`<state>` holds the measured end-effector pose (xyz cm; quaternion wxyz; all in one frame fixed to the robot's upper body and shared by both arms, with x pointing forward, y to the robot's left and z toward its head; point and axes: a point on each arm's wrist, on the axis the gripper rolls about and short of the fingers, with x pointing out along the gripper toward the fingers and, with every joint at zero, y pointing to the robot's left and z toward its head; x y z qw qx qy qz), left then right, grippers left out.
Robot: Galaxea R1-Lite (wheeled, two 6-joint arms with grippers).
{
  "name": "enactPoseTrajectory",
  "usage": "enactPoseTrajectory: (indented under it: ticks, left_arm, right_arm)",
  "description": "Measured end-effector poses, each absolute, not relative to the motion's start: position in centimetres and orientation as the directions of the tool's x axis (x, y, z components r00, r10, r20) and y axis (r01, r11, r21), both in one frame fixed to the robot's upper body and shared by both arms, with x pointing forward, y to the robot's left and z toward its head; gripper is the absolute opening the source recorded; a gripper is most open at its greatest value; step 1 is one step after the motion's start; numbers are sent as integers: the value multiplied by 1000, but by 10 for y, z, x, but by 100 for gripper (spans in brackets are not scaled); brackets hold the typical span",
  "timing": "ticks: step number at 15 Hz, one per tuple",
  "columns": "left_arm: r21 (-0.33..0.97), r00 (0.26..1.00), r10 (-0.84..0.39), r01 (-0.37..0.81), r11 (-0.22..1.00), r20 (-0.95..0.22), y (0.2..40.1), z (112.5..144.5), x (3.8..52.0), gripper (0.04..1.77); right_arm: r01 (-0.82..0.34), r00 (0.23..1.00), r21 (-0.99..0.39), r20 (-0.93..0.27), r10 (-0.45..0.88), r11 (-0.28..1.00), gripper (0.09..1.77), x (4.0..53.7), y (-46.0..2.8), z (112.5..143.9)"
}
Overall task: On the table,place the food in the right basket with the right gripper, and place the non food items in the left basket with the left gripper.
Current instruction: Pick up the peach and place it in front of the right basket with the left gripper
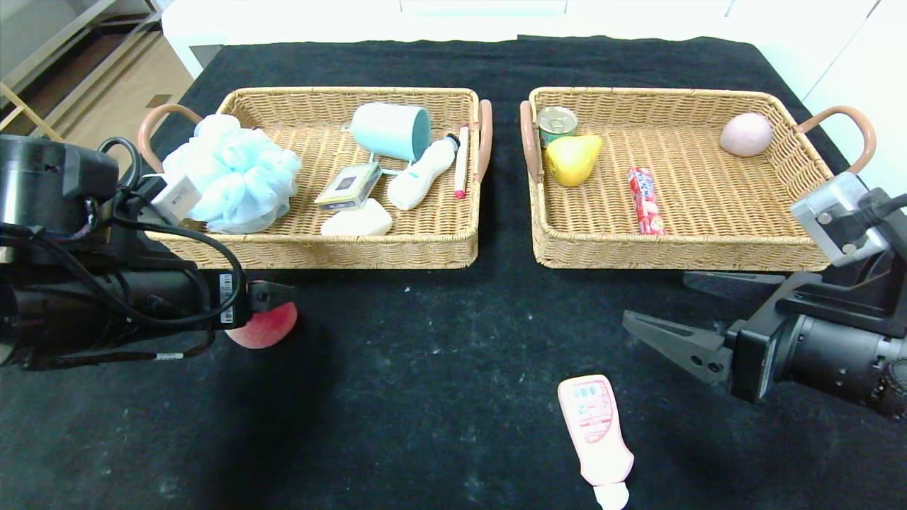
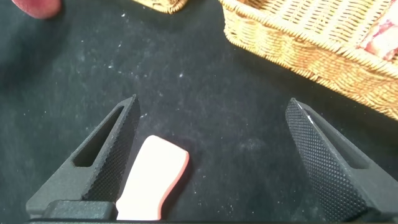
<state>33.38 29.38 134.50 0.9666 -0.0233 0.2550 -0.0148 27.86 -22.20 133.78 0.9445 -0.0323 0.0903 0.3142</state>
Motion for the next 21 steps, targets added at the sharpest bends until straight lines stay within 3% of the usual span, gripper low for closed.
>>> enactPoseTrajectory:
  ticks: [7,8,10,12,21]
  left_arm:
    - [-44,845,-39,18,999,-533,293,1325,341,172]
    - [-43,844,-38,18,999,-536,293,1324,342,163]
    - [-44,841,-37,16,999,-539,293,1322,343,129]
    - [-45,841,-38,16,999,-540,293,1322,344,114]
    - [-40,845,-36,17,999,-534,292,1325,344,111]
  right_arm:
    - [-600,785,-4,-192,588,800,171,278,-222,1337]
    - [-600,785,-4,-192,588,800,171,278,-222,1337]
    - [-601,785,-5,-193,589,799,171,278,-222,1337]
    - [-607,780,-5,-196,594,795,171,278,-220,1336]
    - [-610,778,-5,-194,598,792,171,276,-220,1337]
